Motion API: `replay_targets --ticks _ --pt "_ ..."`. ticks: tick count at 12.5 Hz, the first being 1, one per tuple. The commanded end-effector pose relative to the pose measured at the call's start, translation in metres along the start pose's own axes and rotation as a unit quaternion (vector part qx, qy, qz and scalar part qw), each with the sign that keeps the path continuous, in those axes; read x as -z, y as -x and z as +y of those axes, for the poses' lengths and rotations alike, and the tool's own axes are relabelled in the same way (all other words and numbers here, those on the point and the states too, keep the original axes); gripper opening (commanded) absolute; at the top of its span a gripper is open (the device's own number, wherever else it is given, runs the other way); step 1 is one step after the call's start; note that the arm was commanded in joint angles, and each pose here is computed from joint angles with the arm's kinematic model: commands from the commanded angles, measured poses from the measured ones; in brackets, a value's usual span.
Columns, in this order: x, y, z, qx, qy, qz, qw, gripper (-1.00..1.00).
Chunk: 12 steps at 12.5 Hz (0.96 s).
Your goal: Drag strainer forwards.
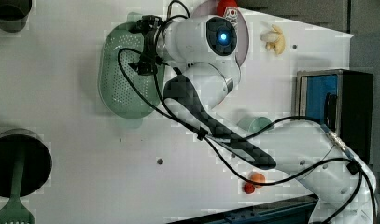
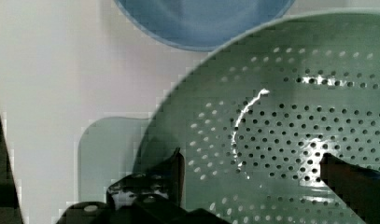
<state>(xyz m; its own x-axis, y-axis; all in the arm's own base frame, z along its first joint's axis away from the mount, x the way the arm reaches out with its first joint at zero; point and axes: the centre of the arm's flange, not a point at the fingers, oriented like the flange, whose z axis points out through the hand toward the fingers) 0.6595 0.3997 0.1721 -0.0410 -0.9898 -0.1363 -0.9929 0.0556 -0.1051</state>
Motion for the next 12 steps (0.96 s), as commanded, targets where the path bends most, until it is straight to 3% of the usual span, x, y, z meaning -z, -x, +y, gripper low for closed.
replay_targets --ticks 1,10,12 --pt "0.019 -0.013 -0.029 -0.033 -0.038 -0.007 0.999 1.0" --pt "0.085 -0.027 -0.082 -0.049 -0.12 -0.045 0.991 1.0" --pt "0.111 -0.045 -0.101 -0.01 -0.14 -0.04 0.989 1.0"
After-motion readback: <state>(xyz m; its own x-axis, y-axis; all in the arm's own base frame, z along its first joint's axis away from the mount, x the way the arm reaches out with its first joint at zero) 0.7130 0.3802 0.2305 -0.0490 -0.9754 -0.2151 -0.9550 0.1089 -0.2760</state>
